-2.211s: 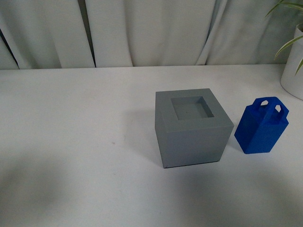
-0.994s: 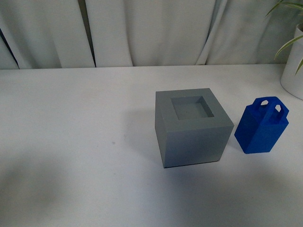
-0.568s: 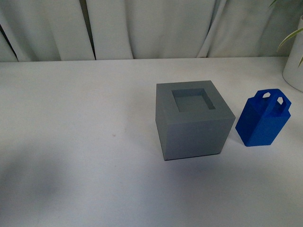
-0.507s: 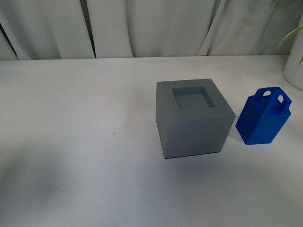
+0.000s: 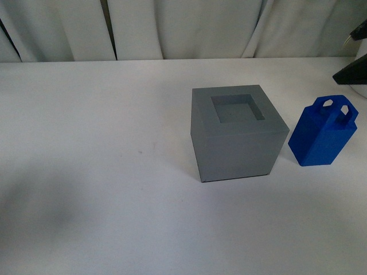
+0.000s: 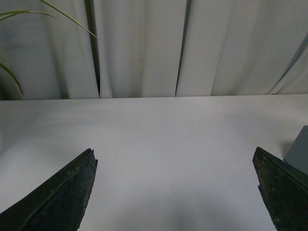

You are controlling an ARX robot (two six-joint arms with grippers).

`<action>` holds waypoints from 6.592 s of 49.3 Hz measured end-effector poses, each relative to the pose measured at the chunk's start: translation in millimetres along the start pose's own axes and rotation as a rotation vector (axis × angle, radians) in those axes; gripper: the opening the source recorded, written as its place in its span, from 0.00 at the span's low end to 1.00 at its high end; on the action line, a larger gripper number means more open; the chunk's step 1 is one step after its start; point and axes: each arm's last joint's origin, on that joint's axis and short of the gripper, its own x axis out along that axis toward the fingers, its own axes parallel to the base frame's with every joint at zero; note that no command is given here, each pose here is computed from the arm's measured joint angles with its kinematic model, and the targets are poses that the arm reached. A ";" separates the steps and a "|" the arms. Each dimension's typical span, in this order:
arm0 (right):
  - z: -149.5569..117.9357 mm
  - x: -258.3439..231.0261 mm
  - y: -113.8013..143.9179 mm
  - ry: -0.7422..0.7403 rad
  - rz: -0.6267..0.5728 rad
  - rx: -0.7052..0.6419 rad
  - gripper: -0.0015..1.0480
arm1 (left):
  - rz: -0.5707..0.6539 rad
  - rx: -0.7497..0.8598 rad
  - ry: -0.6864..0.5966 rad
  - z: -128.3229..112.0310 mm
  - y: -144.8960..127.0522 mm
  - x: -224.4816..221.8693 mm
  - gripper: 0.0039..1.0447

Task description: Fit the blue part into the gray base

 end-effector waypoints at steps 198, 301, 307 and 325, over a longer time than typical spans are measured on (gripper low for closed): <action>101.6 84.8 8.6 0.318 0.415 -0.612 0.45 | 0.000 0.000 0.000 0.0 0.0 0.0 0.94; -115.5 -39.1 142.9 -0.674 -0.910 0.553 0.02 | 0.000 0.000 0.000 0.0 0.0 0.0 0.94; -121.2 -39.5 151.0 -0.674 -0.911 0.553 0.02 | 0.000 0.000 0.000 0.0 0.0 0.0 0.94; -134.3 -36.6 166.0 -0.682 -0.914 0.550 0.02 | 0.000 0.000 0.000 0.0 0.0 0.0 0.94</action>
